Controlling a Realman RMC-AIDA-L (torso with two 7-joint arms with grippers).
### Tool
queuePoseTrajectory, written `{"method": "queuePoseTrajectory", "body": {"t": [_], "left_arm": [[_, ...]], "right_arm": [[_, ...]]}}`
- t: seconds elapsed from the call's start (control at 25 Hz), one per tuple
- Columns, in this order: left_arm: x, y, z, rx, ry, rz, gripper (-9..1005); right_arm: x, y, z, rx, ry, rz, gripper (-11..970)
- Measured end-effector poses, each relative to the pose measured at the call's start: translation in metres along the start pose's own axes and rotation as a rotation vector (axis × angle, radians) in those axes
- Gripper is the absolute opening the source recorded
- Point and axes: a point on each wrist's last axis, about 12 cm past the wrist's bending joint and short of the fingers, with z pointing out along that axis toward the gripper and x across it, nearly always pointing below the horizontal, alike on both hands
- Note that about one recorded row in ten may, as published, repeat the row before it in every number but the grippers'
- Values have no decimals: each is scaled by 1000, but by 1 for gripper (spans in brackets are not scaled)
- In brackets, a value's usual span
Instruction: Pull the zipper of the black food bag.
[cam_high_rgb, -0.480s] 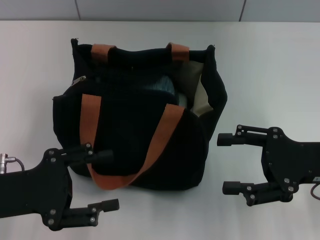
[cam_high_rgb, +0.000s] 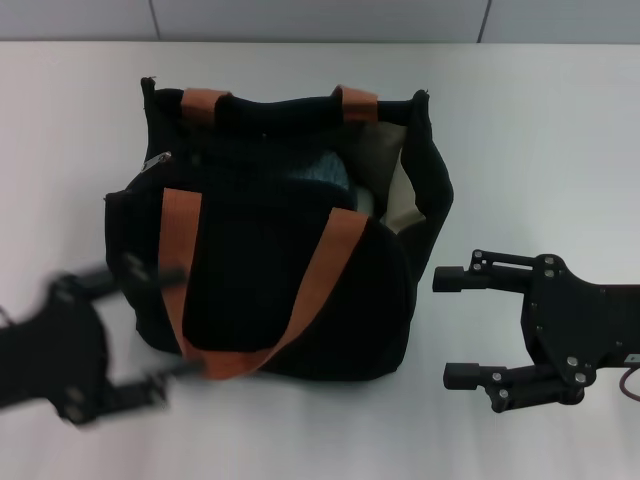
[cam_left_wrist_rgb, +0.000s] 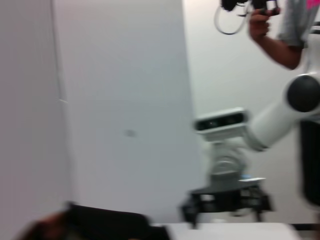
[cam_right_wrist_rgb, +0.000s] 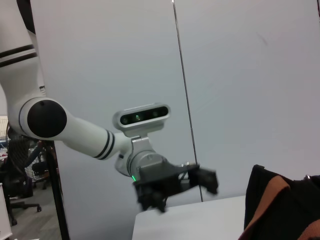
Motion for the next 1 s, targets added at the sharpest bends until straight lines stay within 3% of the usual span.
{"method": "queuePoseTrajectory", "body": {"t": [0.04, 0.08, 0.12, 0.2, 0.32, 0.56, 0.6, 0.8, 1.0], "left_arm": [[0, 0, -10, -79, -13, 32, 742], [0, 0, -10, -79, -13, 32, 742], [1, 0, -27, -233, -34, 97, 742], [7, -2, -45, -439, -34, 202, 742], [22, -4, -49, -596, 32, 350, 742], [50, -2, -22, -670, 154, 566, 741], [56, -3, -12, -671, 190, 639, 741], [64, -5, 12, -718, 221, 771, 741], [67, 3, 28, -683, 237, 801, 741]], "right_arm": [[0, 0, 0, 1, -2, 0, 837], [0, 0, 0, 3, -4, 0, 837], [0, 1, 0, 5, -6, -1, 837], [0, 1, -1, 7, -8, -1, 836], [0, 1, -1, 6, -9, -1, 836], [1, 2, 0, -2, -17, 7, 836], [1, 2, 0, -2, -18, 8, 835], [1, 3, 0, -1, -19, 11, 835], [2, 3, 0, -9, -17, 18, 835]]}}
